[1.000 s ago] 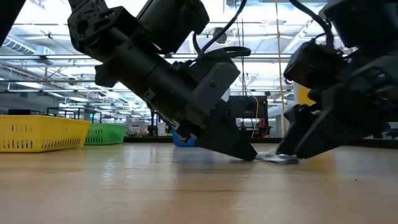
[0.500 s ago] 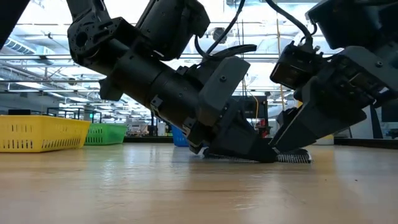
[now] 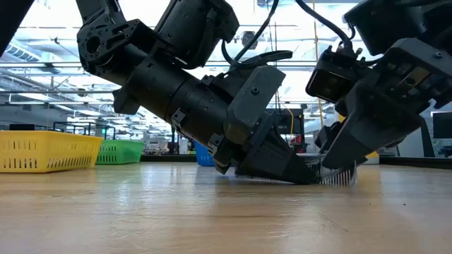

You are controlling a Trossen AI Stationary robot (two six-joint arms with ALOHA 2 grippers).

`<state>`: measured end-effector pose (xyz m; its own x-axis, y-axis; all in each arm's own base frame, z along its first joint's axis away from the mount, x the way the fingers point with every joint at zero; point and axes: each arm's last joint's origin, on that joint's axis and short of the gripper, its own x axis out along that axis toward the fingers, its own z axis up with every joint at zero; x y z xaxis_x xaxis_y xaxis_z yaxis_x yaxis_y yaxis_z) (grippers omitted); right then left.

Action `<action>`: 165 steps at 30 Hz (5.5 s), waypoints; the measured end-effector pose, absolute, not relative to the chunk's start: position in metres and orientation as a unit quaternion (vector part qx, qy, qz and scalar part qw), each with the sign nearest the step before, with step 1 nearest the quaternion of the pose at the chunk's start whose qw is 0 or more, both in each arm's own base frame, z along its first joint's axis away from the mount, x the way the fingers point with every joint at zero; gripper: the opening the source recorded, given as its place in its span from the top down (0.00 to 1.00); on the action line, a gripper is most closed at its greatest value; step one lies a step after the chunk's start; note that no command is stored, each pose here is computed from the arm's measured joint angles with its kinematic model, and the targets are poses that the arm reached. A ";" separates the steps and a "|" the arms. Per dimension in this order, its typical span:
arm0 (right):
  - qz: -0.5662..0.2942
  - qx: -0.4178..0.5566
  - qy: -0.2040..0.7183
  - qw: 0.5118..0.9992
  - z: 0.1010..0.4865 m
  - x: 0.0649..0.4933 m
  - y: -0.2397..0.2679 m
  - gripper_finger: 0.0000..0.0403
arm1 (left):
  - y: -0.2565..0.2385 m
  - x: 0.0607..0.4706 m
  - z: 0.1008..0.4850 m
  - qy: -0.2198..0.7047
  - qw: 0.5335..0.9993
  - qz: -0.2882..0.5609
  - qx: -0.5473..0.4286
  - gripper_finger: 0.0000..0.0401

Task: Pick & Place Travel size toiletries
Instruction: Put the black comb in the red basket

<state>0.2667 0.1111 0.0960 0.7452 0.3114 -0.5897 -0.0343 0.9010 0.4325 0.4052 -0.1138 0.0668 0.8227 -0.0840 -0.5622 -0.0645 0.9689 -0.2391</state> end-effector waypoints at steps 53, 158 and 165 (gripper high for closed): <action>-0.026 0.026 0.293 0.955 0.164 0.201 0.113 0.98 | -0.114 0.405 0.239 0.159 0.977 -0.028 0.139 0.41; 0.132 0.000 0.114 0.985 0.200 0.211 0.138 0.36 | -0.290 0.088 0.190 0.524 0.813 0.231 -0.105 0.92; 0.130 0.000 0.113 0.985 0.200 0.211 0.138 0.36 | -0.284 0.087 0.176 0.510 0.818 0.242 -0.113 0.85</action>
